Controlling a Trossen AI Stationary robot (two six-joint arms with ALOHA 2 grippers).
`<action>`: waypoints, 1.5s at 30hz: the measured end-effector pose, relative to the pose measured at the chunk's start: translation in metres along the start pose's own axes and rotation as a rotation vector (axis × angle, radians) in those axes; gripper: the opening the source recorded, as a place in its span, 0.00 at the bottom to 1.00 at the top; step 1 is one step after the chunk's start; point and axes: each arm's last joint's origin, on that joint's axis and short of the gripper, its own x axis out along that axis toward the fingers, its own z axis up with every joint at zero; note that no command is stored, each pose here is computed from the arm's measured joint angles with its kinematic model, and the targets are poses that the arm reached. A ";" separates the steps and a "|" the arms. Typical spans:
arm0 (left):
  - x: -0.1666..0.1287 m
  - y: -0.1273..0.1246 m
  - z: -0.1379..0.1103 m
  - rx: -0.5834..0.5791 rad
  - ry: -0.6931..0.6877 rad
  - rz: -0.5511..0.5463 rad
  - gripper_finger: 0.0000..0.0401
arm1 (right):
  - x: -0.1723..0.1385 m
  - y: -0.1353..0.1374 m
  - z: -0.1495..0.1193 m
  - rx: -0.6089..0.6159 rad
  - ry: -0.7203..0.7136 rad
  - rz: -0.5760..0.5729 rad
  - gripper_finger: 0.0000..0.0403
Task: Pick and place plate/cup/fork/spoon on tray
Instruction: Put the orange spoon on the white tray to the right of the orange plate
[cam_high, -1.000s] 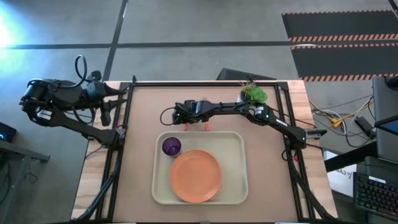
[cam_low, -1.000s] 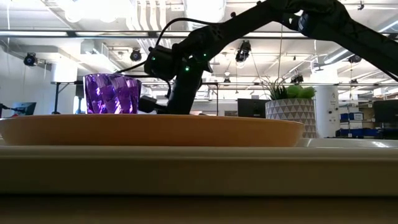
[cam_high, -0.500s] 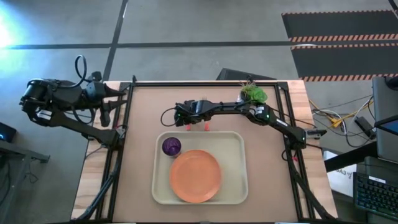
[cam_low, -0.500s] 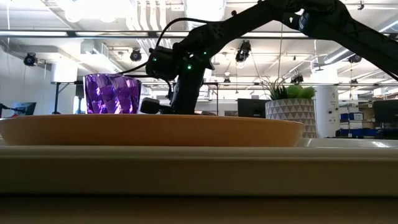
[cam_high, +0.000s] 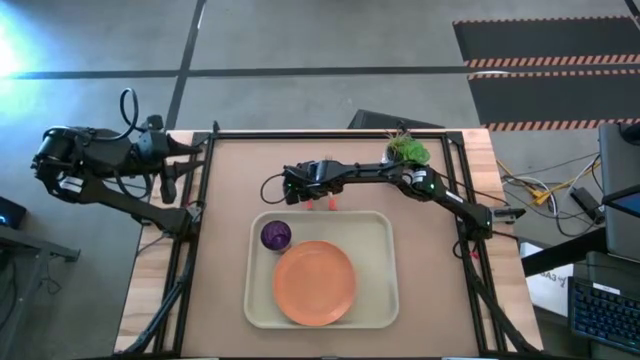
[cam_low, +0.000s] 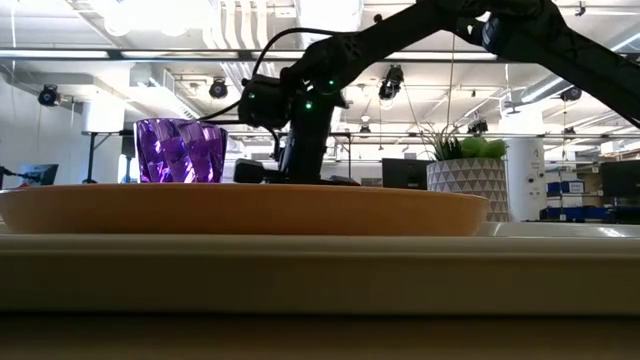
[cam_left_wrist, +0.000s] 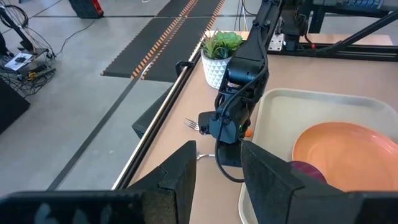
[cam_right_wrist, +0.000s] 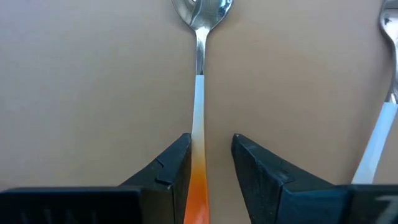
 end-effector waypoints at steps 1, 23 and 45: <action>0.000 0.000 0.000 0.000 -0.001 0.000 0.28 | 0.000 0.001 0.001 0.002 -0.007 0.013 0.28; -0.002 0.001 -0.001 0.000 -0.006 0.000 0.28 | 0.007 0.004 0.004 0.016 -0.023 0.053 0.22; -0.004 0.003 -0.002 -0.008 -0.013 -0.001 0.28 | 0.005 0.010 0.003 -0.062 -0.017 -0.016 0.02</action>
